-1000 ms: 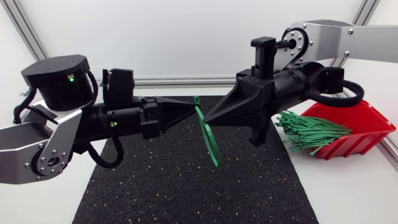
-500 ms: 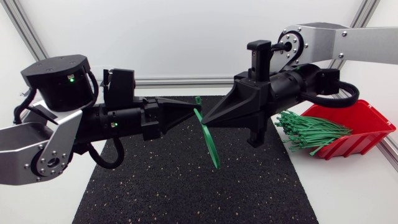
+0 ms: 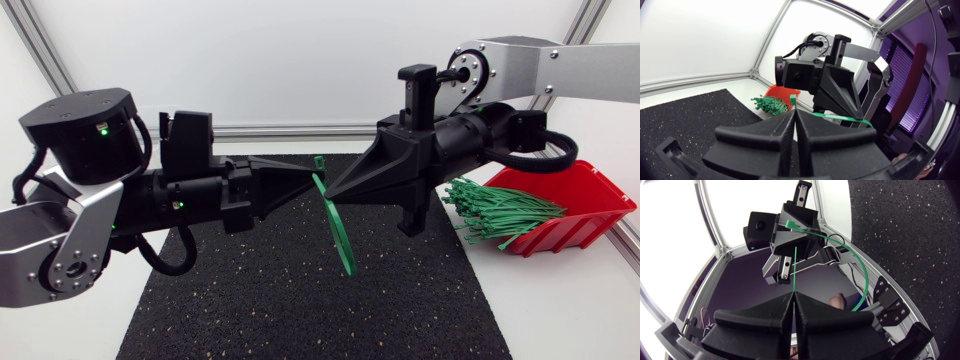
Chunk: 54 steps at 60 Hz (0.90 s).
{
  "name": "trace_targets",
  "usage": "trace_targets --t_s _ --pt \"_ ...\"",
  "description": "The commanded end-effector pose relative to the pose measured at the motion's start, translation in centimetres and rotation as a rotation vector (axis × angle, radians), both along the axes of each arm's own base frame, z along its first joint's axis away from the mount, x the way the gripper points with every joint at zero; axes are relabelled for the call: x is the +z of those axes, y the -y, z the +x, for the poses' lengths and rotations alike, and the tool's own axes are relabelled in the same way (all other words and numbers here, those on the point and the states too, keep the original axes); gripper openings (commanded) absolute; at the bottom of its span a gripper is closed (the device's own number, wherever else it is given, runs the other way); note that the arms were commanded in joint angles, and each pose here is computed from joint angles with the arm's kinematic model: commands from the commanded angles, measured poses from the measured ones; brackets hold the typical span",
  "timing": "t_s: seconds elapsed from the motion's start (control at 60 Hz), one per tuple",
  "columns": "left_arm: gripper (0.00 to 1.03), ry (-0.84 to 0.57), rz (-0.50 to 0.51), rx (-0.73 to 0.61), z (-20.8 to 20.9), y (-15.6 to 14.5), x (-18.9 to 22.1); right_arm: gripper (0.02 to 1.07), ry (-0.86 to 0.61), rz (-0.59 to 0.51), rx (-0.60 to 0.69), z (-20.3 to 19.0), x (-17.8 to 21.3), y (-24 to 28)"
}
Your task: Take a green cable tie from the red box, thread the tail through the head to close it, then place it in the transparent bin on the left.
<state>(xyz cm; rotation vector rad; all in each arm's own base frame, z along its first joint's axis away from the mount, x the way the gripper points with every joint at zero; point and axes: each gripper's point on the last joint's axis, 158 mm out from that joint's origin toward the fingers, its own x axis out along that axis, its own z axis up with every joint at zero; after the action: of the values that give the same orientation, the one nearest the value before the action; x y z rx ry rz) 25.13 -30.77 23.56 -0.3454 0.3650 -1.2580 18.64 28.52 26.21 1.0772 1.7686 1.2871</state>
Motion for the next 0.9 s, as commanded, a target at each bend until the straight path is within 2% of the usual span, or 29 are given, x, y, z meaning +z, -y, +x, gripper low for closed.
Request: trace_targets --t_s 0.0,0.883 --pt "0.04 -0.016 0.001 -0.002 -0.5 -0.1 -0.6 0.08 0.016 0.012 -0.011 0.1 0.8 0.2" --pt "0.04 -0.007 -0.007 -0.005 -1.5 -0.5 -0.3 0.08 0.014 0.012 -0.025 0.4 0.7 0.5"
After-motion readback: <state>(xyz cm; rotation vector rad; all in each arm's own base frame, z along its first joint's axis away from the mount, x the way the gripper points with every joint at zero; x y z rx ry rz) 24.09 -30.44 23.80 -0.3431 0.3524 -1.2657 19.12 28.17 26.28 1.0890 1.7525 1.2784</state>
